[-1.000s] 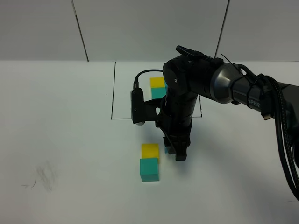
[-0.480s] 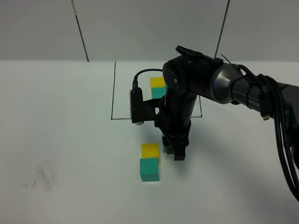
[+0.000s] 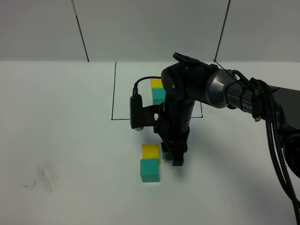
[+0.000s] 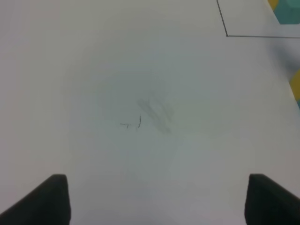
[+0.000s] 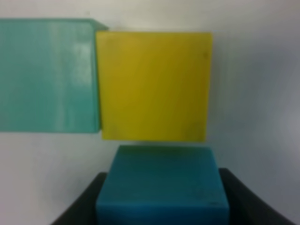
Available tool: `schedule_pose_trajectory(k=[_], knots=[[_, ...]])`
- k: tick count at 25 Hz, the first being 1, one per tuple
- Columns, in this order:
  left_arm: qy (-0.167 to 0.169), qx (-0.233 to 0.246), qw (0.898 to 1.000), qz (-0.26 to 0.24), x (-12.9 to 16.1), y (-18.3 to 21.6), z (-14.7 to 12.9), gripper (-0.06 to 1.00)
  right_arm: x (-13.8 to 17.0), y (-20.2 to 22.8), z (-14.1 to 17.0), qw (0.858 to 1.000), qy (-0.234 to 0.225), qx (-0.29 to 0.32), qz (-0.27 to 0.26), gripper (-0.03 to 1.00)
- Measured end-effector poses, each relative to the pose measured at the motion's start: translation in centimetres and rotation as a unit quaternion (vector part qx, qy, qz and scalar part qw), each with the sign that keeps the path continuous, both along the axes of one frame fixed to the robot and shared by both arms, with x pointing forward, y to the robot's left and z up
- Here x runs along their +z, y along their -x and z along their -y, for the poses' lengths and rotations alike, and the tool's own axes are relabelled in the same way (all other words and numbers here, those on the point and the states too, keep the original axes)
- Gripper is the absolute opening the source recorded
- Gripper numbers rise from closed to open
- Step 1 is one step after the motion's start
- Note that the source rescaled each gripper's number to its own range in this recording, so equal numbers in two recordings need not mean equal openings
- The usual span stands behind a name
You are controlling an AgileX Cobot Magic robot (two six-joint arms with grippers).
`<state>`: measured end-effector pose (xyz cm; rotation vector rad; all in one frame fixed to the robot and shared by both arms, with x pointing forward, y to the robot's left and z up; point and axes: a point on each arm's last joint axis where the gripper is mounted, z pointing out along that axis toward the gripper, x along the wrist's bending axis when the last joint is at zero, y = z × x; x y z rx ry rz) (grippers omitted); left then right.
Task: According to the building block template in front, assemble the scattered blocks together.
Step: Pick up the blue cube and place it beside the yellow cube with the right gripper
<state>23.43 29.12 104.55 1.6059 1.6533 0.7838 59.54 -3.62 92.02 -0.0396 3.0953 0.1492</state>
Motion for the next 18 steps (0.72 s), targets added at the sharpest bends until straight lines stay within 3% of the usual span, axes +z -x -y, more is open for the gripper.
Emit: schedule_pose_trajectory(k=[18], knots=[[0.0, 0.0, 1.0, 0.0, 0.0, 0.0, 0.0, 0.65, -1.02, -0.24, -0.26, 1.0, -0.006, 0.009, 0.002, 0.02]])
